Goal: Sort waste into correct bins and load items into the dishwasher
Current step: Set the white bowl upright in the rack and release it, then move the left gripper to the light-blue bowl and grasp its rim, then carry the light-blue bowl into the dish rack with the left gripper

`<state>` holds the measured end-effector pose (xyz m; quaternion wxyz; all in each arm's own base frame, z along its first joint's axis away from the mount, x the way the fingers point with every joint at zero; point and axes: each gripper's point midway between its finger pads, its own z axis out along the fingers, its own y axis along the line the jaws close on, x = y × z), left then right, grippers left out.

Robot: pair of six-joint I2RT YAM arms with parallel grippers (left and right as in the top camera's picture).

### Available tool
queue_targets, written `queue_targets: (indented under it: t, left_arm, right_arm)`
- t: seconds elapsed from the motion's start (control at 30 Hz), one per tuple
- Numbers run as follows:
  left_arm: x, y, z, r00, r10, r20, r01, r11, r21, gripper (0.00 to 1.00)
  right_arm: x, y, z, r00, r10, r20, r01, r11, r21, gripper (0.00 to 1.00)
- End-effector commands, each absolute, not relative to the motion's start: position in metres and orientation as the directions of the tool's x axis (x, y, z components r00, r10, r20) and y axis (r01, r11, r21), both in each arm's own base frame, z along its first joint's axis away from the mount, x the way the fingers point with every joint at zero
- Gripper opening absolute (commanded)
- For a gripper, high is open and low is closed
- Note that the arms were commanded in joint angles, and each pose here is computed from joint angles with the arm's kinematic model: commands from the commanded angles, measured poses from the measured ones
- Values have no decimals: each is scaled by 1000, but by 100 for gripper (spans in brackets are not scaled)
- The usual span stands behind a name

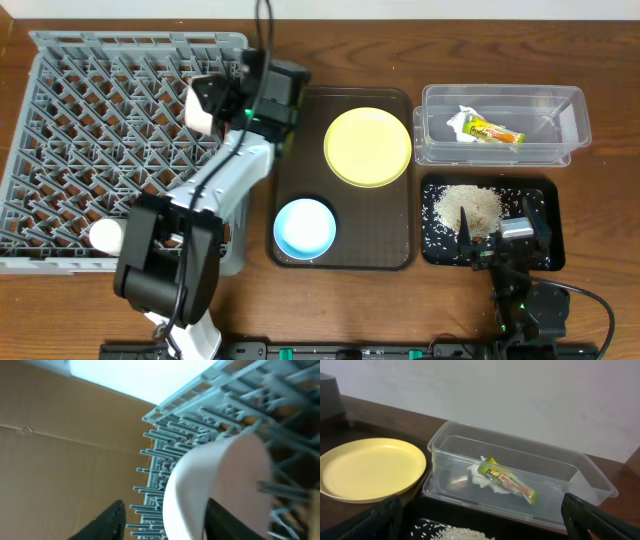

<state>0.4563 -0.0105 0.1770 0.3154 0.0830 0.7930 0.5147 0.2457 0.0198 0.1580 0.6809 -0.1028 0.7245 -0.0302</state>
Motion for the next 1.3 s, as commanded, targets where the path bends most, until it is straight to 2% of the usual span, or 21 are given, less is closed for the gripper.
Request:
queue_targets:
  t: [0.0, 0.17, 0.27, 0.37, 0.47, 0.6, 0.77, 1.07, 1.17, 1.27]
  left_arm:
    - [450, -33, 182, -742, 434, -511, -246, 533, 810, 53]
    - [434, -79, 153, -727, 333, -601, -108, 808, 579, 53]
    - [416, -114, 152, -740, 238, -629, 11, 939, 343, 53]
    - [387, -152, 169, -762, 166, -626, 152, 985, 76, 53]
    - [356, -162, 182, -807, 98, -582, 171, 983, -71, 54]
    - [313, -146, 169, -902, 49, -430, 96, 991, -89, 55]
    - [275, -149, 121, -971, 62, -231, 94, 987, -129, 54]
    - [249, -118, 51, -998, -5, -58, -6, 1000, 28, 50]
    - [252, -124, 33, -999, -4, -35, -4, 1000, 19, 50]
    - [251, -142, 19, -1000, 14, 12, 13, 998, -65, 42]
  right_arm:
    - [246, 18, 158, -51, -196, -979, -102, 976, -190, 99]
    - [246, 18, 158, -51, -196, -979, -102, 976, -190, 99]
    - [246, 18, 158, -51, -196, -979, -102, 976, -190, 99]
    - [246, 18, 158, -51, -196, -979, -102, 976, -190, 99]
    - [246, 18, 158, -51, -196, -979, -102, 976, -190, 99]
    - [246, 18, 158, -51, -196, -979, -102, 976, -190, 99]
    - [246, 18, 158, -51, -196, -979, -102, 976, -190, 99]
    - [246, 18, 158, -51, -196, -979, -102, 976, -190, 99]
    - [246, 18, 158, -51, -196, -979, -102, 976, -190, 99]
    - [246, 18, 158, -51, -196, -979, -102, 976, -190, 99]
